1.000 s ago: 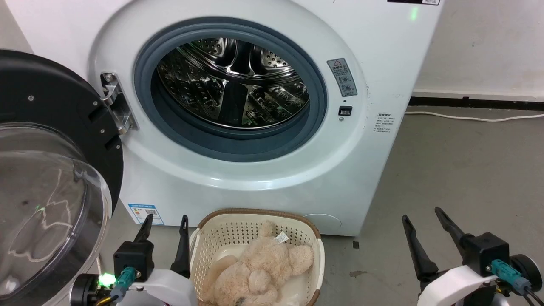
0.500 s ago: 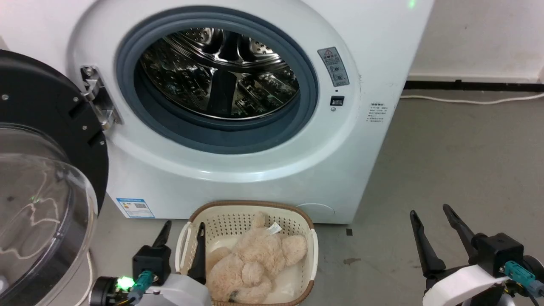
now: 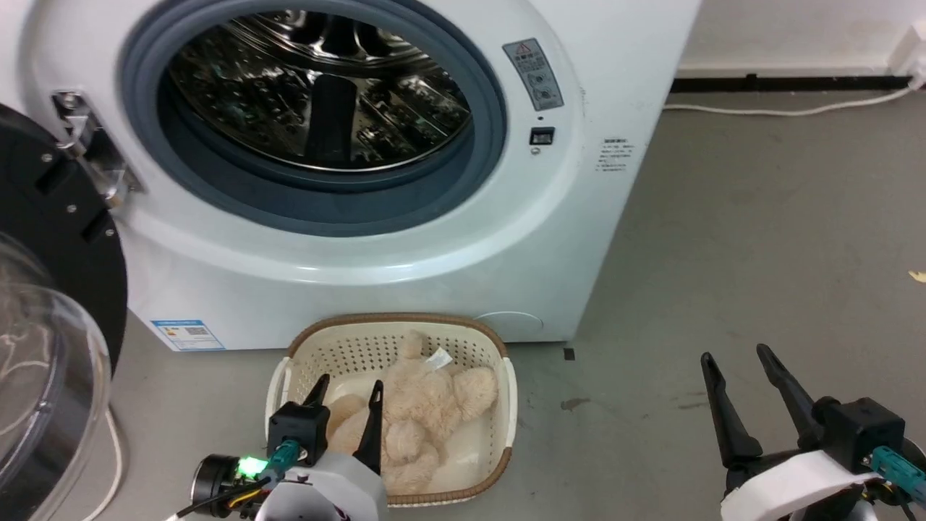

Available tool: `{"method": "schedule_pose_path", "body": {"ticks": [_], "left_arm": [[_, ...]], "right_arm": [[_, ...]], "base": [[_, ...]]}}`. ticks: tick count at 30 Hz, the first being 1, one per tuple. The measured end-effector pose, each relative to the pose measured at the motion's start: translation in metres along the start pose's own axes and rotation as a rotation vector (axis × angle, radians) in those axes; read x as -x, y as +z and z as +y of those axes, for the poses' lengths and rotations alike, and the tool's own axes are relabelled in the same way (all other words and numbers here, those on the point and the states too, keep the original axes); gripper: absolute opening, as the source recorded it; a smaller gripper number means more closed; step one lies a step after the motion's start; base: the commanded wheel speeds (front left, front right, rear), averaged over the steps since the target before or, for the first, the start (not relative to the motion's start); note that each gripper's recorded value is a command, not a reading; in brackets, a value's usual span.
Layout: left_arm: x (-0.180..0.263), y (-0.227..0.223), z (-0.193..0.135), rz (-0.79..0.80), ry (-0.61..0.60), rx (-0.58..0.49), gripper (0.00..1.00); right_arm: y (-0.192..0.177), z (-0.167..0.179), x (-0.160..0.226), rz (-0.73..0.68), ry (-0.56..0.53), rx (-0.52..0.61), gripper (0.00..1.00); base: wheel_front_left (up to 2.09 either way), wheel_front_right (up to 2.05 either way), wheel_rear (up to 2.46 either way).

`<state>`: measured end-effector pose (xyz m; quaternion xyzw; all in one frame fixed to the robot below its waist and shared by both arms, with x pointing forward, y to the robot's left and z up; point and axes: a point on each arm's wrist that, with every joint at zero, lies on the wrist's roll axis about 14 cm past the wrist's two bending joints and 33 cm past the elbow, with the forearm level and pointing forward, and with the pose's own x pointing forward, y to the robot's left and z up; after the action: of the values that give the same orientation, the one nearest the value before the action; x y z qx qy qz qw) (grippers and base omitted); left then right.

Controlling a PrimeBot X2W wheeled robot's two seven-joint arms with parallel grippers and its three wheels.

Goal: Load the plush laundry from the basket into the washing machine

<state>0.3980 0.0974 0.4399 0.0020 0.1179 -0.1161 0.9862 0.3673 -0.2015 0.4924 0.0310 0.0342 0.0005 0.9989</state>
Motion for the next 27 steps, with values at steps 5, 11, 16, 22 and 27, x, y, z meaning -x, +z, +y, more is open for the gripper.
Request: {"method": "schedule_pose_path", "body": {"ticks": [5, 11, 16, 22, 27], "left_arm": [[-0.010, -0.021, -0.011, 0.068, -0.036, 0.012, 1.00], [-0.019, -0.055, -0.018, 0.183, -0.065, 0.034, 1.00], [-0.027, -0.083, -0.012, 0.283, -0.050, 0.054, 1.00], [-0.041, -0.105, -0.006, 0.349, -0.045, 0.058, 1.00], [-0.052, -0.132, -0.008, 0.428, -0.057, 0.064, 1.00]], "right_arm": [[-0.004, -0.009, -0.001, 0.008, -0.028, -0.024, 1.00], [-0.010, -0.015, -0.002, 0.015, -0.051, -0.044, 1.00], [-0.021, -0.020, -0.004, 0.041, -0.069, -0.063, 1.00], [-0.033, -0.023, -0.010, 0.068, -0.081, -0.083, 1.00], [-0.046, -0.025, -0.016, 0.094, -0.093, -0.110, 1.00]], "base": [[0.00, 0.00, 0.00], [0.00, 0.00, 0.00], [0.00, 0.00, 0.00], [0.00, 0.00, 0.00], [0.00, 0.00, 0.00]]}}
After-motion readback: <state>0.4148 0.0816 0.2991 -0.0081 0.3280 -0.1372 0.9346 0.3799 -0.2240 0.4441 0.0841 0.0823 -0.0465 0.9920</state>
